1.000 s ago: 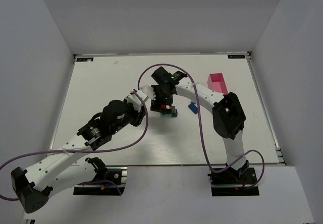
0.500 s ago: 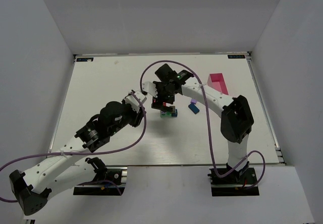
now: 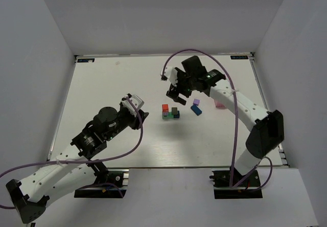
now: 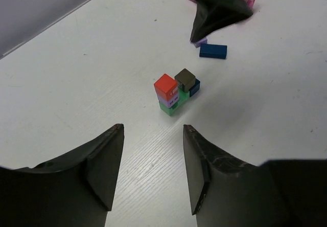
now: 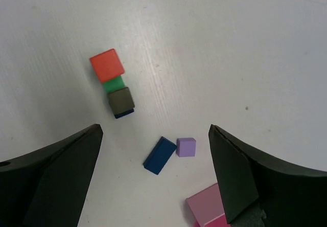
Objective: Build the wood block tower
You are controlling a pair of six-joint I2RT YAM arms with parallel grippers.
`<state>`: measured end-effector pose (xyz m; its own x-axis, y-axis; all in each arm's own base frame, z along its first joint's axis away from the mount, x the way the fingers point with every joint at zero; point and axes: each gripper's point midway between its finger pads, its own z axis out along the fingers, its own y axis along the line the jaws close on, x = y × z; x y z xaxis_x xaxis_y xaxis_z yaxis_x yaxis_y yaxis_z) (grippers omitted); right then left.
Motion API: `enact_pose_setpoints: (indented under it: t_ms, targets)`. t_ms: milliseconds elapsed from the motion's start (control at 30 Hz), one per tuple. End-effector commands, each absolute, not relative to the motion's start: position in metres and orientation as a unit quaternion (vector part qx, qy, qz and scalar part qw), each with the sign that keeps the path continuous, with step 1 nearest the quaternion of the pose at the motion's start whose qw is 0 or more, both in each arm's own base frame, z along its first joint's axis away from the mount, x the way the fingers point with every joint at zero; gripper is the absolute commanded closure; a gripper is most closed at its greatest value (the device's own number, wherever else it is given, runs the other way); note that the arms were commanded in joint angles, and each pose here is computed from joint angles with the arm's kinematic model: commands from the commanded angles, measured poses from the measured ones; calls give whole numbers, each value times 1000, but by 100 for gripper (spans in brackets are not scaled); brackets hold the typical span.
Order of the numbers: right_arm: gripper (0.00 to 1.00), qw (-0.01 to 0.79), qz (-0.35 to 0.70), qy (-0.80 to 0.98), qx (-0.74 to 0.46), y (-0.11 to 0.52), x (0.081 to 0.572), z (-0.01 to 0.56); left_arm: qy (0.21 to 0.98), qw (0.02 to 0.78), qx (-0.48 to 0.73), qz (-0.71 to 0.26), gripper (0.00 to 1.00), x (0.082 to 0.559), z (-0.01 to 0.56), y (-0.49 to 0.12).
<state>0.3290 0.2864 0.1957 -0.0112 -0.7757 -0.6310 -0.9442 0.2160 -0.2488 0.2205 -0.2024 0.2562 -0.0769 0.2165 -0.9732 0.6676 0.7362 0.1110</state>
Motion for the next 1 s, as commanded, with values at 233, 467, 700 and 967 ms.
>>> enact_pose_setpoints:
  t_ms: [233, 467, 700, 967]
  targets:
    - [20, 458, 96, 766, -441, 199, 350, 220, 743, 560, 316, -186, 21, 235, 239, -222]
    - [81, 377, 117, 815, -425, 183, 338, 162, 790, 529, 276, -143, 40, 260, 230, -224]
    - [64, 326, 120, 830, -437, 187, 348, 127, 790, 526, 287, -134, 67, 261, 223, -224]
    - [45, 288, 87, 849, -434, 180, 364, 93, 768, 549, 289, -159, 24, 247, 233, -218]
